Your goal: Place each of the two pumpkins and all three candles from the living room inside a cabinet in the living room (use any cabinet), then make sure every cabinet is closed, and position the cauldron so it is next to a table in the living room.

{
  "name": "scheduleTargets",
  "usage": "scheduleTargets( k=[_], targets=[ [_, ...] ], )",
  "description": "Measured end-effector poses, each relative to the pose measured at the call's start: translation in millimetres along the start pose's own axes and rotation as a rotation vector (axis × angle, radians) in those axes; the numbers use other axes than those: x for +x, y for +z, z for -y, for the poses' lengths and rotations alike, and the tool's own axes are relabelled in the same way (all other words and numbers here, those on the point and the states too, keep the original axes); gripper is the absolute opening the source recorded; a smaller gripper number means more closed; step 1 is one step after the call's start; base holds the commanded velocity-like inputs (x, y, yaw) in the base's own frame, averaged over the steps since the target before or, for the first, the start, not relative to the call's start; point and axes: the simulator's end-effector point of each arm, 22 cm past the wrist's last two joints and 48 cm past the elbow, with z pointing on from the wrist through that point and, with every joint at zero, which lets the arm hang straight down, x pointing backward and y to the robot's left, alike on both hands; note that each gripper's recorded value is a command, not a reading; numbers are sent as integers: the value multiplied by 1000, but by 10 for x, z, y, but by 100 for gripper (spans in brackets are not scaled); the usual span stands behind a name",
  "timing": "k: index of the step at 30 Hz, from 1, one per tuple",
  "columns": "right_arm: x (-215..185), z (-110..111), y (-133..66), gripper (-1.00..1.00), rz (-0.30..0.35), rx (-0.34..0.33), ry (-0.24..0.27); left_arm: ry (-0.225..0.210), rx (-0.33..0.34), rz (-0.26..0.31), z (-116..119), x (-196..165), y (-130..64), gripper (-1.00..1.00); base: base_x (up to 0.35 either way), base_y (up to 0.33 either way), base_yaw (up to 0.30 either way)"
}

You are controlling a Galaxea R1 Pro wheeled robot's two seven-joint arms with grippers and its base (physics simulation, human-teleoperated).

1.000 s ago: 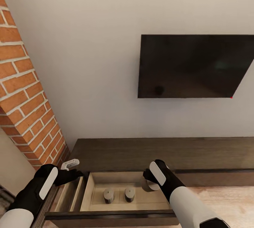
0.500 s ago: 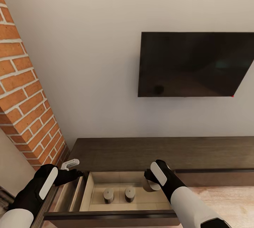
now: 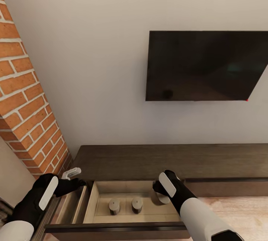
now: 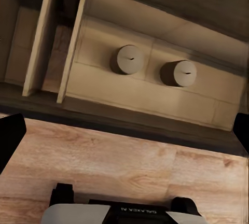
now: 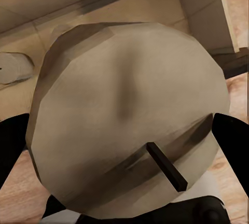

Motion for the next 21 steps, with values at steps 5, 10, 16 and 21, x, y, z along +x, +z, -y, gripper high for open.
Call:
scheduleTargets(
  k=[5, 10, 16, 21],
  targets=[
    [86, 39, 106, -100, -19, 12, -2, -45, 5, 0, -96, -11, 23, 100, 0, 0, 0],
    [101, 40, 173, -100, -21, 12, -3, -40, 17, 1, -56, -60, -4, 100, 0, 0, 0],
    [99, 39, 247, -100, -18, 12, -3, -51, 72, 30, 33, -174, -49, 100, 0, 0, 0],
    [95, 25, 306, -100, -13, 10, -3, -68, 96, 37, 43, -181, -2, 100, 0, 0, 0]
  ],
)
